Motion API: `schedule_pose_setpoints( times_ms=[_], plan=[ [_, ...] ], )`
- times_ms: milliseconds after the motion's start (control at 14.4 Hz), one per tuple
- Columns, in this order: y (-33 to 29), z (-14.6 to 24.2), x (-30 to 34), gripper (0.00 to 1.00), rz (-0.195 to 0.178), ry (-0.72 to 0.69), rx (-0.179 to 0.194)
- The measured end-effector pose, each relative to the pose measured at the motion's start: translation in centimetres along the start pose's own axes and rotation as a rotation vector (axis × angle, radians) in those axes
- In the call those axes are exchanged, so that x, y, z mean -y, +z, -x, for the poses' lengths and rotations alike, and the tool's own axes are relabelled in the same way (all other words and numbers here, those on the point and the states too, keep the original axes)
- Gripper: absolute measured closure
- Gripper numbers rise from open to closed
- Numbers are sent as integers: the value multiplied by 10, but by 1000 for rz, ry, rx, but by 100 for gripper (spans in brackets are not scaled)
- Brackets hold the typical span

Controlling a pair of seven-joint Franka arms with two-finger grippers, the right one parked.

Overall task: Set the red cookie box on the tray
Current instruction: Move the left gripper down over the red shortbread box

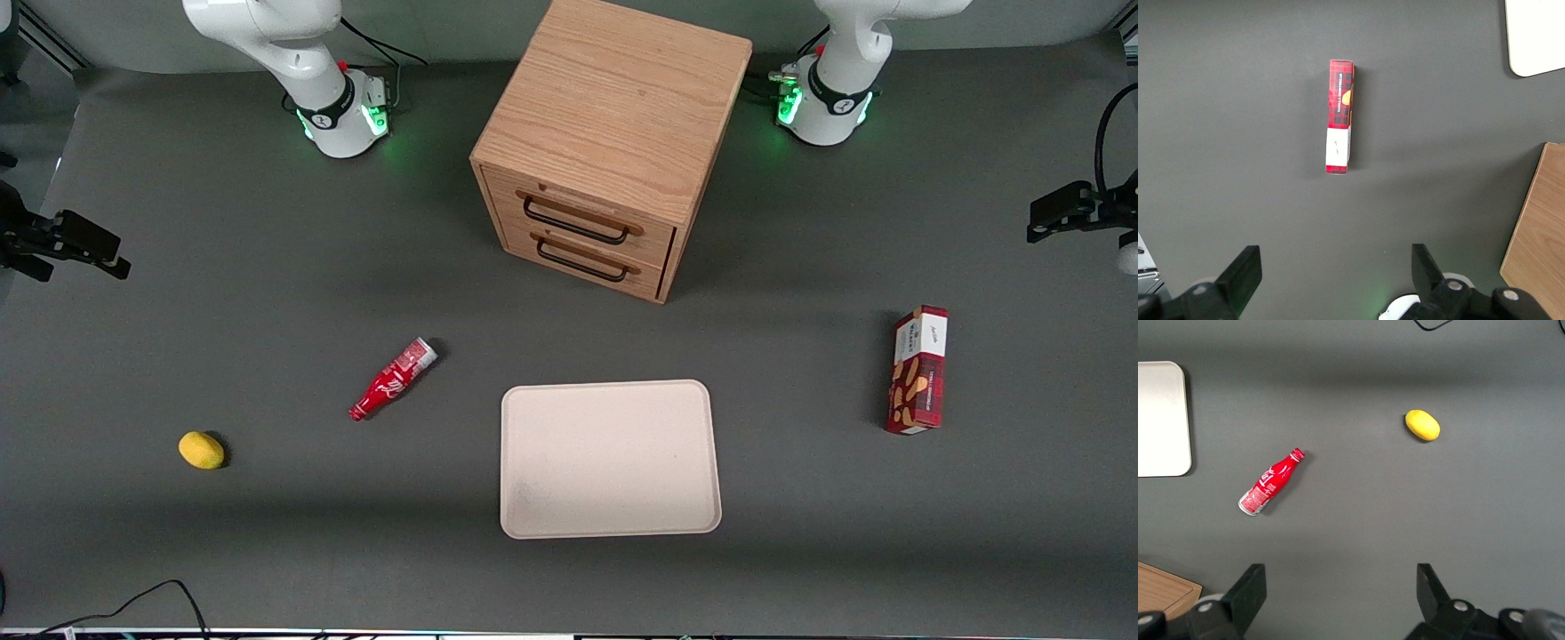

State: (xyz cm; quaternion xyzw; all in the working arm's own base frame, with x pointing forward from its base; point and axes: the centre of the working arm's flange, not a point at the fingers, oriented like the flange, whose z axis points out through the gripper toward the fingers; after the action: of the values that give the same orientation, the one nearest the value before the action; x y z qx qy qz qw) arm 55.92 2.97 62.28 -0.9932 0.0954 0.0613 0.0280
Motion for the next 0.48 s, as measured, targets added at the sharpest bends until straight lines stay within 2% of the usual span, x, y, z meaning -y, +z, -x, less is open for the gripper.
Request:
schedule_pose_setpoints(
  times_ms=[277,485],
  plan=[
    [10,-10,1,0,0,-2,19],
    [37,-25,9,0,-6,-5,71]
  ],
)
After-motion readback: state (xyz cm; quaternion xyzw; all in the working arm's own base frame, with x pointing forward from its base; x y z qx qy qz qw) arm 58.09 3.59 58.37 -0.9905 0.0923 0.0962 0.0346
